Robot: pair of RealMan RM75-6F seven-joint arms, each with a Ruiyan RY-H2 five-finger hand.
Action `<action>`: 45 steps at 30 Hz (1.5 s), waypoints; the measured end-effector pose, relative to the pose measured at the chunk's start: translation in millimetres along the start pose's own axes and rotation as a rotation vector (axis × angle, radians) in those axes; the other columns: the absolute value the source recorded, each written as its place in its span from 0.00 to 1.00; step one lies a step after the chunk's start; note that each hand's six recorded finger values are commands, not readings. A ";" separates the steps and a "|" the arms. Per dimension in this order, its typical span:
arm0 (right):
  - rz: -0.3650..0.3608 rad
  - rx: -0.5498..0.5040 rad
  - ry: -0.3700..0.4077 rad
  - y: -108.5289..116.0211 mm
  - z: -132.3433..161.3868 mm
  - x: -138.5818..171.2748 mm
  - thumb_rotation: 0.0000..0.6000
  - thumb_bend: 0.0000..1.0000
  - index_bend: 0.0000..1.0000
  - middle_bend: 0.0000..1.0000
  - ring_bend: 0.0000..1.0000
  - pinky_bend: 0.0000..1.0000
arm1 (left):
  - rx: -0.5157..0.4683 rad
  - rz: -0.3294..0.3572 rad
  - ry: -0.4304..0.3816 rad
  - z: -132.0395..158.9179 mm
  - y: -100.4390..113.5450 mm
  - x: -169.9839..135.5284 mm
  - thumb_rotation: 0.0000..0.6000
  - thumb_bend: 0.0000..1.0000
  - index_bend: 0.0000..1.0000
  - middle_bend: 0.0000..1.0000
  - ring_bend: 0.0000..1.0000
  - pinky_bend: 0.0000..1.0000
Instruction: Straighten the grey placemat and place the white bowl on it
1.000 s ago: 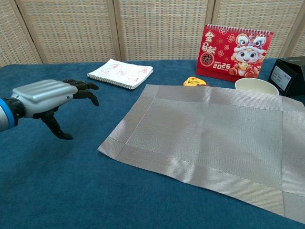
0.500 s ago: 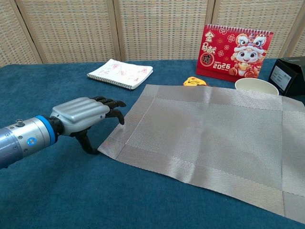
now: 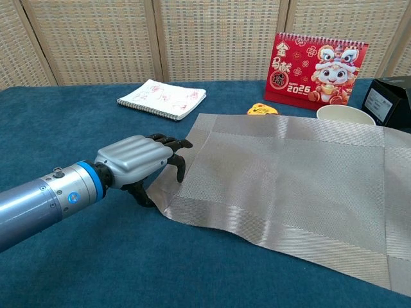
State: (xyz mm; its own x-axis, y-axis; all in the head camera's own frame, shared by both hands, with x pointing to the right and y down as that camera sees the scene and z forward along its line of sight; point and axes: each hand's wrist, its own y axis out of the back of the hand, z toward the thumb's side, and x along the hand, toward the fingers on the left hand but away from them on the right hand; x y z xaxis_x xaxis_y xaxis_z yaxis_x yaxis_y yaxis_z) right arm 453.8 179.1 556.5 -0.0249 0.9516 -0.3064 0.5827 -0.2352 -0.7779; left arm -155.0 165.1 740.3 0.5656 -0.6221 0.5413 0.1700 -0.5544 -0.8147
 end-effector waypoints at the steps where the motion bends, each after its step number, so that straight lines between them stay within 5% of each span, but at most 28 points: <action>1: 0.001 -0.001 0.001 -0.1 0.2 0.0 1.00 0.21 0.09 0.00 0.00 0.00 | -0.002 0.001 0.001 0.8 -0.1 0.2 1.00 0.35 0.54 0.00 0.00 0.00; 12: 0.003 -0.009 0.017 -0.4 4.5 1.7 1.00 0.21 0.10 0.00 0.00 0.00 | -0.001 0.008 0.031 -10.5 -2.9 -8.9 1.00 0.54 0.63 0.00 0.00 0.00; 30: 0.022 0.015 0.019 -8.6 6.7 3.7 1.00 0.21 0.10 0.00 0.00 0.00 | 0.015 -0.025 0.069 -40.7 -2.5 -86.6 1.00 0.55 0.61 0.00 0.00 0.00; 45: 0.026 0.034 -0.004 -13.2 0.7 1.1 1.00 0.21 0.10 0.00 0.00 0.00 | -0.028 -0.089 0.034 -20.4 -10.3 -156.9 1.00 0.55 0.61 0.00 0.00 0.00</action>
State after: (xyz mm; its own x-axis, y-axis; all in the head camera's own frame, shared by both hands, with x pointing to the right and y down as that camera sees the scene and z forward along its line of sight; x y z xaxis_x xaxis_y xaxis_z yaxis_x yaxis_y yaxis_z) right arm 445.5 183.1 566.0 -0.0135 0.9443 -0.3287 0.5552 -0.2663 -0.7879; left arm -261.9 257.1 668.1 0.5217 -0.5874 0.6187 0.1957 -0.6235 -0.7569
